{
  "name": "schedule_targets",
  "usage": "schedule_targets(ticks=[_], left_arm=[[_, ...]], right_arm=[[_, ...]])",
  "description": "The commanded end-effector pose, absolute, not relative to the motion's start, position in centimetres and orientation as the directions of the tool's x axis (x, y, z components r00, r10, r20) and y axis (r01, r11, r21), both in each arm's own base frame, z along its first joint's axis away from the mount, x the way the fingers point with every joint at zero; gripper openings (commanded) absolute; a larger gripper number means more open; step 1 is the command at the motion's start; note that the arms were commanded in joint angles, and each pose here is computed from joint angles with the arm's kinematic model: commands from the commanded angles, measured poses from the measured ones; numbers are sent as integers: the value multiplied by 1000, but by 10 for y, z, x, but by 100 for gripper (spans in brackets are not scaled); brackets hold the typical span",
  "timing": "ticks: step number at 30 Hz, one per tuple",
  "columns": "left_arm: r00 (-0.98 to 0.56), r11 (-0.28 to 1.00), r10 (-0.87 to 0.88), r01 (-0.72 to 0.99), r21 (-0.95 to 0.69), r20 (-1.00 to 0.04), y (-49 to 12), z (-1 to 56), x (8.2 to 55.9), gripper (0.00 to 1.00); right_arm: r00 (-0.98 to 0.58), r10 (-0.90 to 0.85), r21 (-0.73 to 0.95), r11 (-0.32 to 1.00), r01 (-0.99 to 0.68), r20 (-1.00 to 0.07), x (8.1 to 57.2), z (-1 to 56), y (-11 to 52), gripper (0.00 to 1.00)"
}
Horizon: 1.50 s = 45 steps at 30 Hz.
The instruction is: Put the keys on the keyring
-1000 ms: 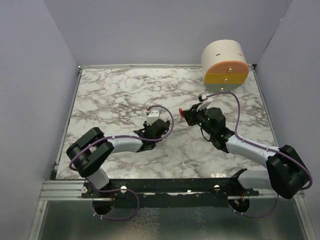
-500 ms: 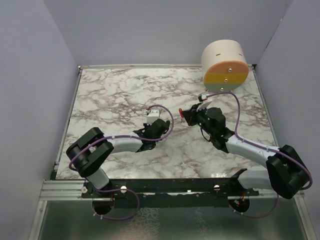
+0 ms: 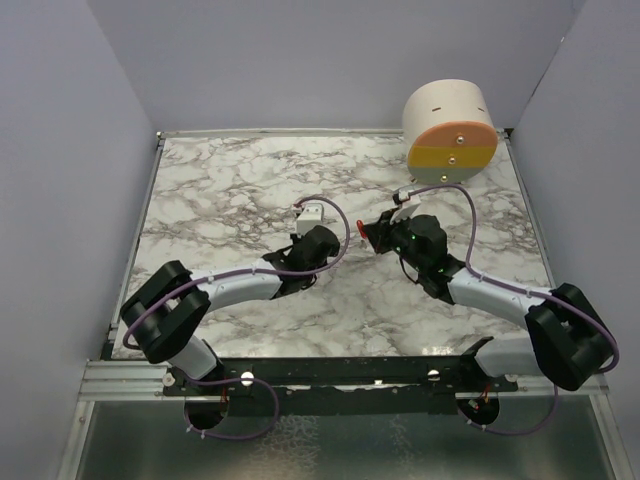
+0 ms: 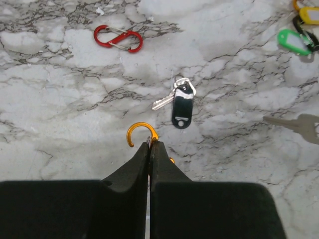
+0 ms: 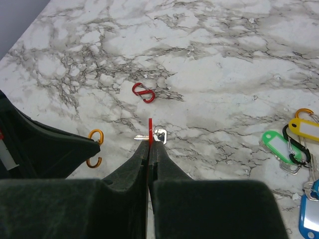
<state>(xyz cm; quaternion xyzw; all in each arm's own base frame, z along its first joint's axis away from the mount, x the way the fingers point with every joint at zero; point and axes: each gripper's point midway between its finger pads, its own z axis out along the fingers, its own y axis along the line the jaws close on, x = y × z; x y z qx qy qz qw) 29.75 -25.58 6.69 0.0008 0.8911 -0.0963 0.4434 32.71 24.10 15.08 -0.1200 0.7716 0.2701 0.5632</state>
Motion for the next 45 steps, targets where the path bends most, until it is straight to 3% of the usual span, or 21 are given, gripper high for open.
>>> schedule_targets(ticks=[1,10,45], left_arm=[[-547,956,-150,133,-262,-824,-275,109,309,0],[-536,922,-203,176,-344,-819,-294,129,311,0],[-526,887,-227,236,-397,-820,-337,140,308,0]], right_arm=[[-302,122,273,804,-529,-945,331,164,251,1],[-316,153,304,804,-511,-936,336,163,257,1],[-334,215,361,800,-479,-918,341,161,262,1]])
